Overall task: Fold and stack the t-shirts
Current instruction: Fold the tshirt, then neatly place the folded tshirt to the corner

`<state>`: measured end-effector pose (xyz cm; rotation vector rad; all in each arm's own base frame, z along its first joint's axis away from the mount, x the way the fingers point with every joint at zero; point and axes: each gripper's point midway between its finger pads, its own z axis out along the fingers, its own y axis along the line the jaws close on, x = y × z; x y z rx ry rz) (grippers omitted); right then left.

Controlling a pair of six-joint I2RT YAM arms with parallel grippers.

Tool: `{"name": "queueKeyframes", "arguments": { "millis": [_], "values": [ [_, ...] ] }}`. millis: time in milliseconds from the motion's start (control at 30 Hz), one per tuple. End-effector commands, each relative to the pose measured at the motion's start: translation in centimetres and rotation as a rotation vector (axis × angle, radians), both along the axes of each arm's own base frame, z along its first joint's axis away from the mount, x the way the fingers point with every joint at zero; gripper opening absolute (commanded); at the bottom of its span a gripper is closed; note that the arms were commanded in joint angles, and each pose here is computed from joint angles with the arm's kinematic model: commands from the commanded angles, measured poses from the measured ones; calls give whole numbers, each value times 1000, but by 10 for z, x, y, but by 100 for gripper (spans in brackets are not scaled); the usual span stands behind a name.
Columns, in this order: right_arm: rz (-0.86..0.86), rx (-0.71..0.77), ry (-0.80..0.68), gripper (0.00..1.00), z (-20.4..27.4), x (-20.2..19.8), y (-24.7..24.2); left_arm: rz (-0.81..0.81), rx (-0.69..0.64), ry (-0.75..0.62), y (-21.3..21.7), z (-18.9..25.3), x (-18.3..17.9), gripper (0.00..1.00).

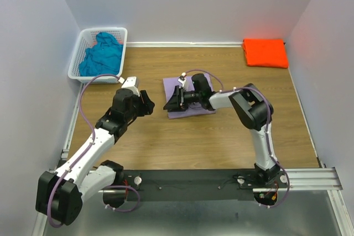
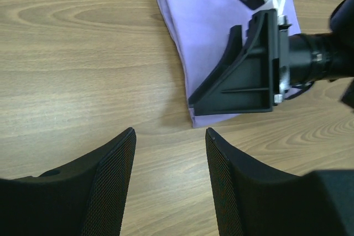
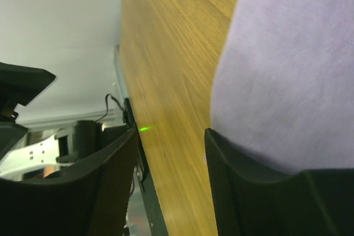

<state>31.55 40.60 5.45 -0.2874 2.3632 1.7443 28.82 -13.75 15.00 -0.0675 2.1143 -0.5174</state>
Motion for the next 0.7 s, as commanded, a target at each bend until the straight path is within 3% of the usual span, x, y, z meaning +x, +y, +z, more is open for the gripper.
{"name": "queueKeyframes", "arguments": {
  "millis": [0, 33, 200, 333, 400, 500, 567, 633, 667],
  "values": [
    [-67, -95, -176, 60, 46, 28, -18, -38, 54, -82, -6, 20, 9, 62],
    [-105, -110, -255, 61, 67, 41, -33, -43, 70, -86, -8, 21, 11, 62],
    [-294, -211, -168, 64, 62, 59, -131, -119, 138, -122, -43, 32, 23, 62],
    [-528, -361, -170, 73, 66, 70, -239, -220, 229, -137, -90, 30, 27, 62],
    [-634, -483, -147, 78, 71, 62, -279, -287, 258, -173, -121, 40, 27, 62],
    [-800, -653, -100, 86, 72, 49, -342, -388, 349, -151, -167, 14, 28, 61],
    [-850, -732, -60, 90, 69, 35, -361, -444, 390, -183, -197, 17, 25, 61],
    [-876, -763, -40, 90, 72, 25, -371, -490, 458, -155, -218, -9, 25, 60],
    [-874, -793, -3, 90, 67, 15, -375, -496, 454, -183, -234, 3, 29, 59]
  ]
}}
